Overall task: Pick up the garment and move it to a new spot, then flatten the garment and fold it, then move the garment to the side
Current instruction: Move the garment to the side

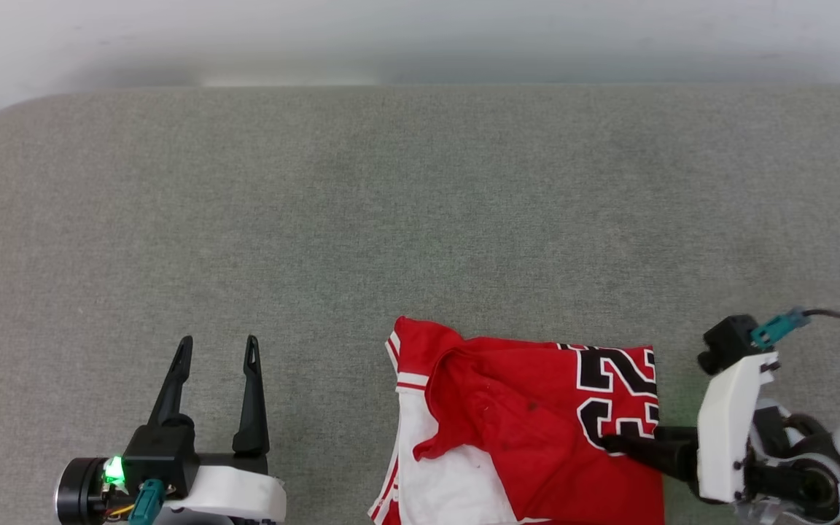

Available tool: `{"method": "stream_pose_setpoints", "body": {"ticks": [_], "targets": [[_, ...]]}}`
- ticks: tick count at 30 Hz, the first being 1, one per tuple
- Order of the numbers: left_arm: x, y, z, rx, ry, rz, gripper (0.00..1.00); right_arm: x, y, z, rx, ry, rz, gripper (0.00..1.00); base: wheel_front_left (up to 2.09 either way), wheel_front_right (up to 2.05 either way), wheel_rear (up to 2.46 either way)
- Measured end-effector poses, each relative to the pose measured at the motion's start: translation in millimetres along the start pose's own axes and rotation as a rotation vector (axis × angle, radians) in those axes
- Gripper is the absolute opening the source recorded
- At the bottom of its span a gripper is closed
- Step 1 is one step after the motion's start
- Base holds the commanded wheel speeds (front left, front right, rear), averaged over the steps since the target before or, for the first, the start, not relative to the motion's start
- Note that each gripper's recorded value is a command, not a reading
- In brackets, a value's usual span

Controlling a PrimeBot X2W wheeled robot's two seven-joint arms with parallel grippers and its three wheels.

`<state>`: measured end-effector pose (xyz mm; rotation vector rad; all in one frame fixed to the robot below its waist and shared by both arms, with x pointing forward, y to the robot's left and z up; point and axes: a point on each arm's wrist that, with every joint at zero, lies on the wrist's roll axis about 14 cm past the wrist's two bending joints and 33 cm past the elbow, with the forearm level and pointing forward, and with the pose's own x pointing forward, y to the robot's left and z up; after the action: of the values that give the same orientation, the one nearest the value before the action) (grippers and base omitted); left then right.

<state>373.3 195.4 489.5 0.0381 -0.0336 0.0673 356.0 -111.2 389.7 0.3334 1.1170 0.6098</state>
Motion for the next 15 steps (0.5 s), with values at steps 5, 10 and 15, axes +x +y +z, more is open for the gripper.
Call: {"method": "stream_pose_setpoints", "body": {"ticks": [5,10,15], "targets": [[3,2,-5,0.004,0.013,0.007,1.0,25,4,-15,0.032,0.046,0.025,1.0,0.0,0.0,0.0],[4,3,-7,0.007,0.02,0.012,1.0,36,0,-19,-0.012,0.062,0.002,0.0,0.0,0.0,0.0],[2,1,-4,0.004,0.012,0.011,1.0,37,1,-14,-0.071,0.034,-0.018,0.0,0.0,0.0,0.0]]}}
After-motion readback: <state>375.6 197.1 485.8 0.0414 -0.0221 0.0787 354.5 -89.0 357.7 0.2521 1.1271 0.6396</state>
